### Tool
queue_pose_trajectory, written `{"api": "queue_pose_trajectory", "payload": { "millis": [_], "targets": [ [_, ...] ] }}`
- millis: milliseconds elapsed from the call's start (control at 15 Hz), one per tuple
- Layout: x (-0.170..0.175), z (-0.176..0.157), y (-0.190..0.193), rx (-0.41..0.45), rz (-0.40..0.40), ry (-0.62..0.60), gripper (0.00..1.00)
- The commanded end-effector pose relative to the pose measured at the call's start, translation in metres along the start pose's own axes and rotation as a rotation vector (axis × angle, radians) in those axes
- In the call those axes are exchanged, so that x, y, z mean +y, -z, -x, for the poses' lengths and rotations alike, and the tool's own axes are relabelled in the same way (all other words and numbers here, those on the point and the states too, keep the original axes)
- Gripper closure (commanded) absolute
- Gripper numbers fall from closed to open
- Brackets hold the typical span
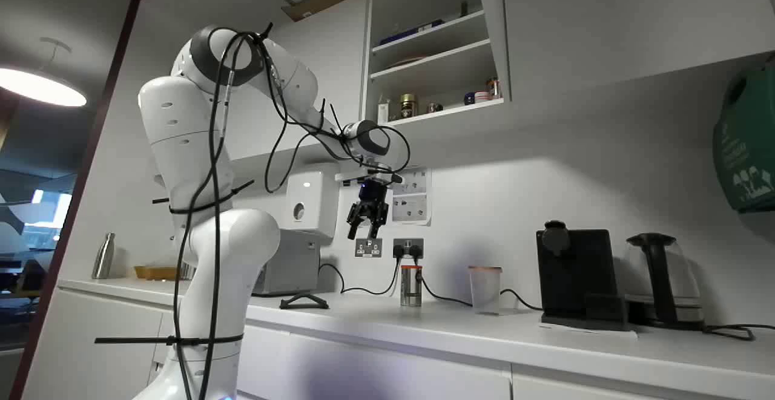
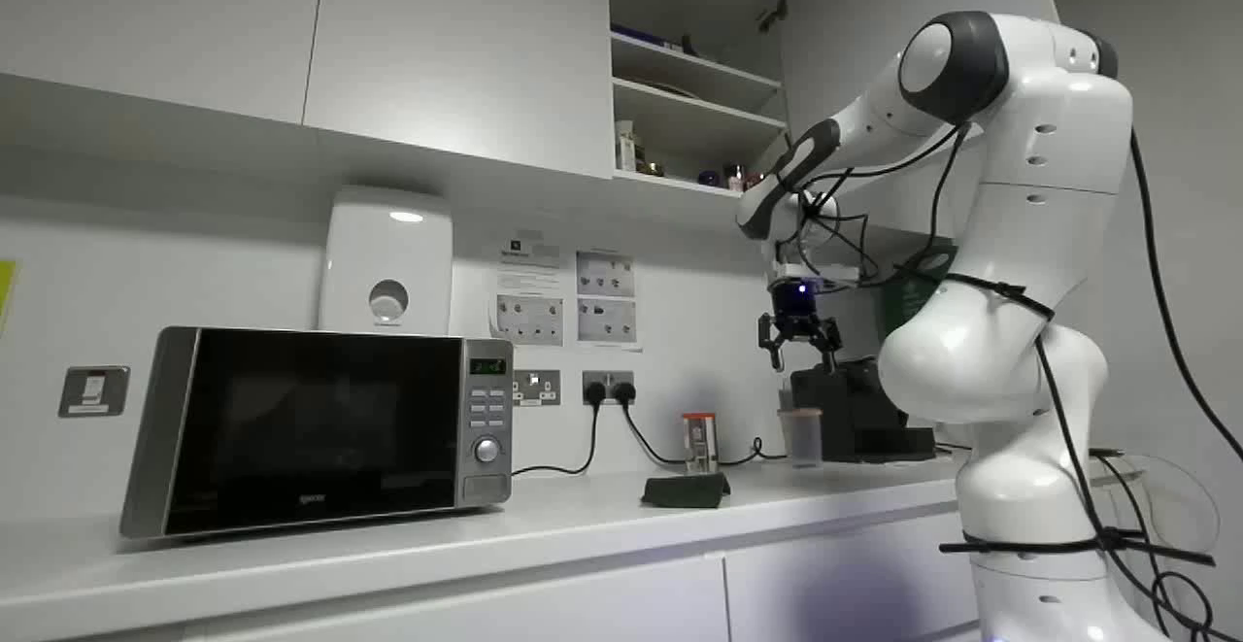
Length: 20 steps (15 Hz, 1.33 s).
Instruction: Wipe the counter with the towel
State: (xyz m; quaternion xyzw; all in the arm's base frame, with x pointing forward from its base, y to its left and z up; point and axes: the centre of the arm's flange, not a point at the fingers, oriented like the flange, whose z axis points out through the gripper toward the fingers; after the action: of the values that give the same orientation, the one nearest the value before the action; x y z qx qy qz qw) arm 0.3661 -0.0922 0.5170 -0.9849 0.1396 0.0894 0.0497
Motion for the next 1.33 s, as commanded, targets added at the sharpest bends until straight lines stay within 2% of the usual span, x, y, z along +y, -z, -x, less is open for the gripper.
{"api": "queue_pose_trajectory", "payload": {
  "millis": [0, 400, 533, 933, 1000, 1267],
  "targets": [
    [0.0, 0.0, 0.0, 0.0, 0.0, 0.0, 0.0],
    [0.0, 0.0, 0.0, 0.0, 0.0, 0.0, 0.0],
    [-0.002, 0.0, -0.009, -0.003, -0.032, -0.026, 0.0],
    [-0.029, 0.005, -0.054, -0.026, -0.11, -0.002, 0.0],
    [-0.035, 0.006, -0.061, -0.015, -0.115, -0.038, 0.0],
    [-0.056, 0.014, -0.088, -0.079, -0.14, -0.011, 0.0]
  ]
}}
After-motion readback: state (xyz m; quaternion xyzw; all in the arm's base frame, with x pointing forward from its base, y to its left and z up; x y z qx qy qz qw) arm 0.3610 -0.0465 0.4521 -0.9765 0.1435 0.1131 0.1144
